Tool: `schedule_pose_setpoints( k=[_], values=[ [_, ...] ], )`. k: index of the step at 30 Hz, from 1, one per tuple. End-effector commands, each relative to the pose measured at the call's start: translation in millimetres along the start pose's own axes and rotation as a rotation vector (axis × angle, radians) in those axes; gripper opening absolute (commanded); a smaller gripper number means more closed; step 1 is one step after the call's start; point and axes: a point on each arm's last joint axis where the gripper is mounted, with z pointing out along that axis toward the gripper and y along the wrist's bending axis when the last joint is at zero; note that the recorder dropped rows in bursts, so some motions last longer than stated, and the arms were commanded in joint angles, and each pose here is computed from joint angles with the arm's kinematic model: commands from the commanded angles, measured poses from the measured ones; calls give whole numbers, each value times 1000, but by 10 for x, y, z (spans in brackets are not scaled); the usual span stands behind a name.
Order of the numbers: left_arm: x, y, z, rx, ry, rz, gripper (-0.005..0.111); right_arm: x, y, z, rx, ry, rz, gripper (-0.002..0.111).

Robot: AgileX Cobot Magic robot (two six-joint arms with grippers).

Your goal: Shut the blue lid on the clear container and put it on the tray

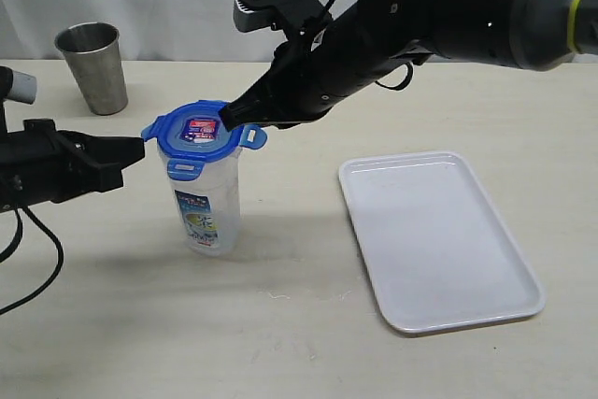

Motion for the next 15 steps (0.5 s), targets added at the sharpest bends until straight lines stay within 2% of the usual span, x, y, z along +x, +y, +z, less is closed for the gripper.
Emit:
schedule_pose_setpoints(
  k=[1, 15],
  values=[
    [-9, 16, 67, 15, -5, -9, 0, -11, 3, -17, -20, 3, -2, 4],
    [14, 47, 101, 11, -14, -22, 0, 58, 24, -21, -44, 79, 1, 4]
  ],
)
